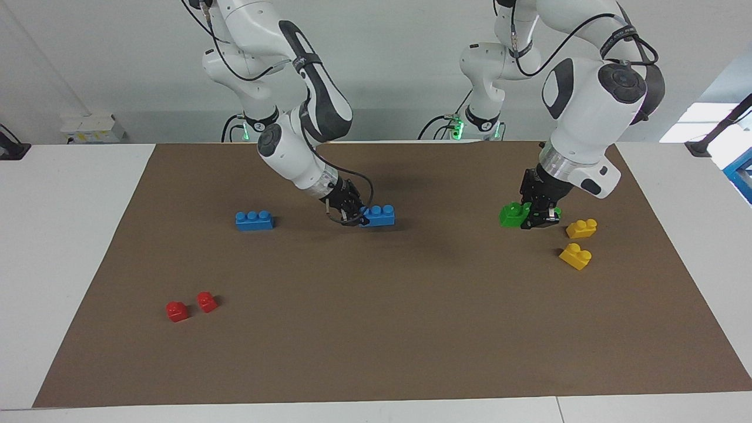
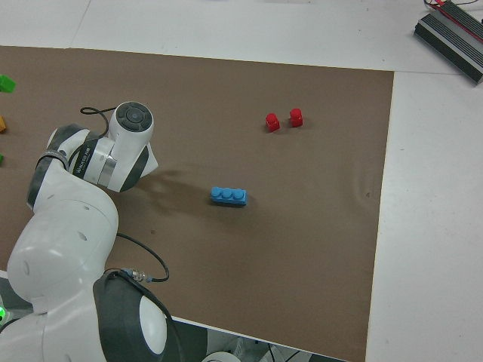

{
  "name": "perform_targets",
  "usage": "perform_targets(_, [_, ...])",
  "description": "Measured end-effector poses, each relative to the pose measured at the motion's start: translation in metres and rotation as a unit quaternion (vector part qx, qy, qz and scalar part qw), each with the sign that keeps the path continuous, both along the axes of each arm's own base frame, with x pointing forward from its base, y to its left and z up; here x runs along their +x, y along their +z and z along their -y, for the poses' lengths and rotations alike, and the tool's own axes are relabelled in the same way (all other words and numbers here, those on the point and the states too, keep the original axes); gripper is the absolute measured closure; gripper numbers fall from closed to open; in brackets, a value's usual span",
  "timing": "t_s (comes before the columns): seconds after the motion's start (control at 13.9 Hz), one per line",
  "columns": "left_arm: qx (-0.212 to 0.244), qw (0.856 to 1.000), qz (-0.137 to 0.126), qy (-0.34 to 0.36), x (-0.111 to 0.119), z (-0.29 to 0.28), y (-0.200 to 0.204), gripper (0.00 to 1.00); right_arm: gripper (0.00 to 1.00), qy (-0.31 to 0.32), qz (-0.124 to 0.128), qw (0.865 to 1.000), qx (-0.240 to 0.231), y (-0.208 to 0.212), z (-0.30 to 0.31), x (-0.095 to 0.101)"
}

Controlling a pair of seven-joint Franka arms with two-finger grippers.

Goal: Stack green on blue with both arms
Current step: 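Lift the blue brick with the right gripper while the left gripper lifts the green brick, then press the green brick onto the blue brick held by the right gripper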

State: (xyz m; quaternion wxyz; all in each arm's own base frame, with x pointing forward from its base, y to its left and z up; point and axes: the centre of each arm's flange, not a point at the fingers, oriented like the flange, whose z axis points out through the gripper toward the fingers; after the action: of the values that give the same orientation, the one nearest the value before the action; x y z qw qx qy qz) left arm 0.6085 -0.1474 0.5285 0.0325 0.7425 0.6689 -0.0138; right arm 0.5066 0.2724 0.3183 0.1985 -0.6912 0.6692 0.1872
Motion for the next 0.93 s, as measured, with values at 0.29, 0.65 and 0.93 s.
perform_targets(0.29, [0.002,1.0,-0.008,-0.012,-0.014,0.032,-0.01,0.66,0.66,-0.02,-0.014,1.0,-0.003,-0.031,-0.006,-0.007])
perform_targets(0.65, [0.004,1.0,-0.012,-0.013,-0.057,0.101,-0.04,0.66,0.66,-0.031,0.001,1.0,-0.002,-0.039,-0.024,-0.015])
perform_targets(0.93, [0.001,1.0,-0.008,-0.001,-0.086,0.143,-0.063,0.66,0.66,-0.033,0.003,0.999,-0.001,-0.039,-0.025,-0.015])
